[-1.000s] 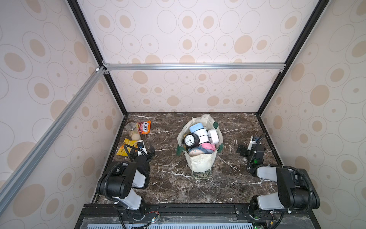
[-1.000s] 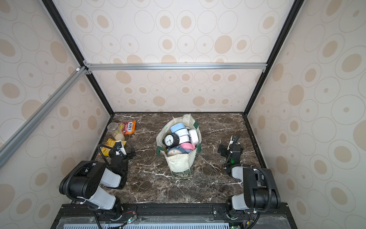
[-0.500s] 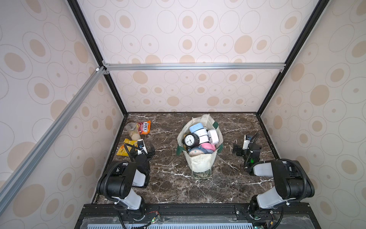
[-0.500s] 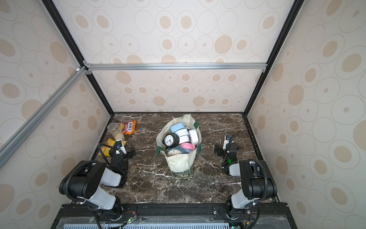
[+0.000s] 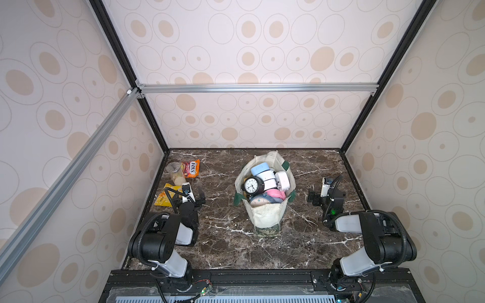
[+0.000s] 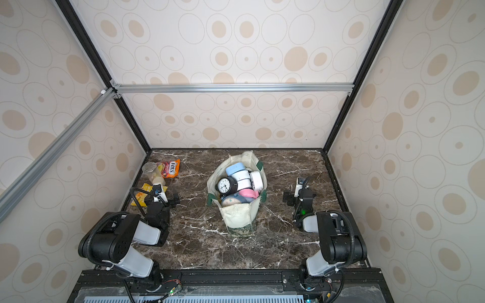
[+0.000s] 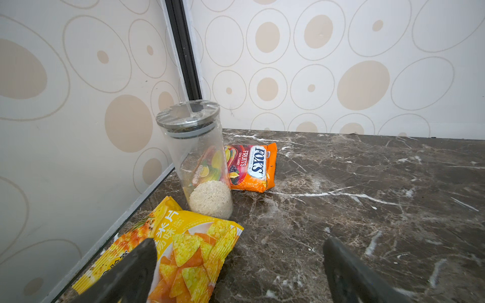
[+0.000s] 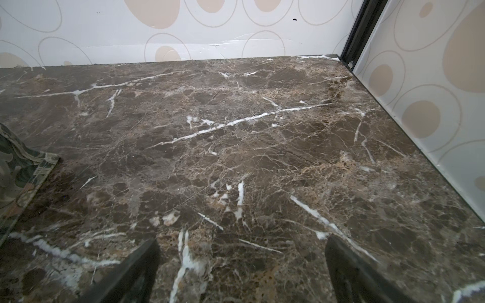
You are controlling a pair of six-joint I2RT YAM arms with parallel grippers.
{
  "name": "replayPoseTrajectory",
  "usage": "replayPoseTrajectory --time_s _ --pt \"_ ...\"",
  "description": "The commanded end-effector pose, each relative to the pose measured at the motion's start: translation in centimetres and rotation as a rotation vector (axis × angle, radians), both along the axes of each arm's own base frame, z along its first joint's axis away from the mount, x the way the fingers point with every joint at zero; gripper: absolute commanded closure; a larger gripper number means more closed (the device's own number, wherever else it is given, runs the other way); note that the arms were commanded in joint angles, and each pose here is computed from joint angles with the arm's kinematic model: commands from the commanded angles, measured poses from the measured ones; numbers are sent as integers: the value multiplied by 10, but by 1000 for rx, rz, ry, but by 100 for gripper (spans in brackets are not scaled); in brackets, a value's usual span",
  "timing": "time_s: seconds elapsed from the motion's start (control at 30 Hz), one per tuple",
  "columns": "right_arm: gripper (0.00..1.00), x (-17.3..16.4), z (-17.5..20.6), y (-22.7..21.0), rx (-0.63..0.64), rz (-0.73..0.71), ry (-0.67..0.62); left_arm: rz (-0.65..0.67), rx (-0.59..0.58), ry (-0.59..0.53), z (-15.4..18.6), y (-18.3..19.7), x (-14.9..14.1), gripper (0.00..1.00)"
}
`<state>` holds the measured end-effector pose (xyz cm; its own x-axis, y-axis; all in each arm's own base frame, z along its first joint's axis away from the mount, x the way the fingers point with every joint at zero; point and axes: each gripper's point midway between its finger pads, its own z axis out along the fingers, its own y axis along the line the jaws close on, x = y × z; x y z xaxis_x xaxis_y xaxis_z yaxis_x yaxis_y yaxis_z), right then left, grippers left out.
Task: Put the alarm clock into the canvas bag
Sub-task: Reset both arms
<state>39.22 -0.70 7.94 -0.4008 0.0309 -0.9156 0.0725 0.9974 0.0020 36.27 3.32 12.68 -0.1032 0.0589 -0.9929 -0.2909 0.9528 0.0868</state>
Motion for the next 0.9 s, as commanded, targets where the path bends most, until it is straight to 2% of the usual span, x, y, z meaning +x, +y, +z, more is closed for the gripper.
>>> replayPoseTrajectory --time_s 0.0,0.87 --pt "0 2 7 1 -19 7 -16 2 4 -20 7 2 5 2" --pt "0 5 6 5 -49 13 -3 1 4 -17 6 2 5 2"
